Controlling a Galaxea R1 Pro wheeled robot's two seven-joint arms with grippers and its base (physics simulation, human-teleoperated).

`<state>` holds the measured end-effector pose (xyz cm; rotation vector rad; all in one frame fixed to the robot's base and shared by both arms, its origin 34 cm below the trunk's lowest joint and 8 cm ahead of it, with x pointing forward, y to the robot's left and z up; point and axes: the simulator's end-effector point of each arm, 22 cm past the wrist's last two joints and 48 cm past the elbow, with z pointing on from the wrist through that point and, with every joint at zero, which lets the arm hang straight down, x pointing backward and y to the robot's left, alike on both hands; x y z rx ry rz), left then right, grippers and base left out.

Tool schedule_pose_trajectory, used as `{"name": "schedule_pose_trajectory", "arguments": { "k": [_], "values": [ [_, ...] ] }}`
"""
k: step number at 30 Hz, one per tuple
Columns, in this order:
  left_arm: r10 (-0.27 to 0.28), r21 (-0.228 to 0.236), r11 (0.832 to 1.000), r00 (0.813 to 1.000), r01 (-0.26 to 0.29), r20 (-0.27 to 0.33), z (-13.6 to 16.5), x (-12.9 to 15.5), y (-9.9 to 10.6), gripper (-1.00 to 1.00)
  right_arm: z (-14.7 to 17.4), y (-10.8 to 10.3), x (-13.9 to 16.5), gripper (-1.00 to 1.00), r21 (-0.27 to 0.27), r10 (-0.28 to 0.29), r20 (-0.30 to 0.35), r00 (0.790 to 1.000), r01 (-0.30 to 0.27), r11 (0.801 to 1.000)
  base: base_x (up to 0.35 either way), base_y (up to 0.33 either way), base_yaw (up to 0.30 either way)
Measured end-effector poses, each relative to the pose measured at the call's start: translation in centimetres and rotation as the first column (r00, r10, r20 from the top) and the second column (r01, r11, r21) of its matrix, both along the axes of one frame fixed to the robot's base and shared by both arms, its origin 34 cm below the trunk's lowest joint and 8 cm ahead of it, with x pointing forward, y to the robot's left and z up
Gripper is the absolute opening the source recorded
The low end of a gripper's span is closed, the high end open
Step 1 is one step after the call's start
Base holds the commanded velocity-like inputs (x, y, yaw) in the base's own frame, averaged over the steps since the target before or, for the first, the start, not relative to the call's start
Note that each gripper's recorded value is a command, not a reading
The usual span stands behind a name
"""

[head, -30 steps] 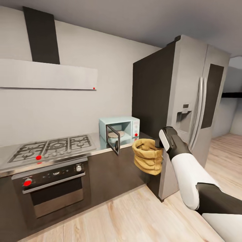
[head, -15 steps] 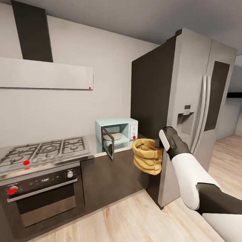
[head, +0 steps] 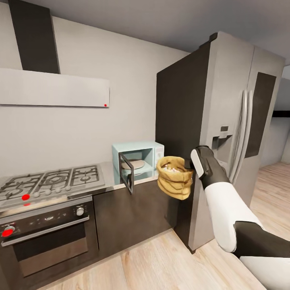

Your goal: In the kitchen, take the popcorn bag from the countertop, put it into the microwave, and heat it until the popcorn is cooked so the cooked popcorn ends up inside the bag.

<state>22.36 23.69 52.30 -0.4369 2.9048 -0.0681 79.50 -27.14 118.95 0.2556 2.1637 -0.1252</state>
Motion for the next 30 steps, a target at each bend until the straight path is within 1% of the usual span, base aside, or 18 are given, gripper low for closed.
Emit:
{"name": "schedule_pose_trajectory", "arguments": {
  "k": [1, 2, 4, 5, 8, 11, 14, 18, 30],
  "values": [
    [0.000, 0.000, 1.000, 1.000, 0.000, 0.000, 0.0, 0.0, 0.0, 1.00, 0.2, 0.1, 0.0, -1.00, 0.001, 0.001, 0.004, 1.000, -0.001, 1.000, 0.000, 0.000, 0.000],
    [0.000, 0.000, 1.000, 1.000, 0.000, 0.000, 0.0, 0.0, 0.0, 1.00, 0.2, 0.7, 0.0, -1.00, 0.008, 0.011, 0.007, 1.000, -0.011, 1.000, 0.000, 0.000, 0.000],
    [0.000, 0.000, 1.000, 1.000, 0.000, 0.000, 0.0, 0.0, 0.0, 1.00, 0.3, 3.6, 0.0, -1.00, 0.024, 0.050, 0.010, 0.999, -0.050, 0.998, 0.000, 0.000, 0.000],
    [0.000, 0.000, 1.000, 1.000, 0.000, 0.000, 0.0, 0.0, 0.0, 1.00, 0.2, 4.3, 0.0, -1.00, 0.026, 0.059, 0.007, 0.998, -0.060, 0.998, 0.000, 0.000, 0.000],
    [0.000, 0.000, 1.000, 1.000, 0.000, 0.000, 0.0, 0.0, 0.0, 1.00, 0.3, 5.8, 0.0, -1.00, 0.032, 0.079, 0.006, 0.997, -0.079, 0.996, 0.000, 0.000, 0.000],
    [0.000, 0.000, 1.000, 1.000, 0.000, 0.000, 0.0, 0.0, 0.0, 1.00, 2.2, 6.1, 0.4, -1.00, 0.035, 0.088, 0.023, 0.996, -0.089, 0.995, 0.000, 0.000, 0.000],
    [0.000, 0.000, 1.000, 1.000, 0.000, 0.000, 0.0, 0.0, 0.0, 1.00, 2.5, 6.6, 0.7, -1.00, 0.033, 0.101, 0.000, 0.995, -0.101, 0.994, 0.000, 0.000, 0.000],
    [0.000, 0.000, 1.000, 1.000, 0.000, 0.000, 0.0, 0.0, 0.0, 1.00, 3.9, 7.0, 1.0, -1.00, 0.035, 0.114, 0.010, 0.993, -0.115, 0.993, 0.000, 0.000, 0.000],
    [0.000, 0.000, 1.000, 1.000, 0.000, 0.000, 0.0, 0.0, 0.0, 1.00, 4.2, 7.0, 1.1, -1.00, 0.034, 0.116, 0.013, 0.993, -0.116, 0.993, 0.000, 0.000, 0.000]
  ]
}}
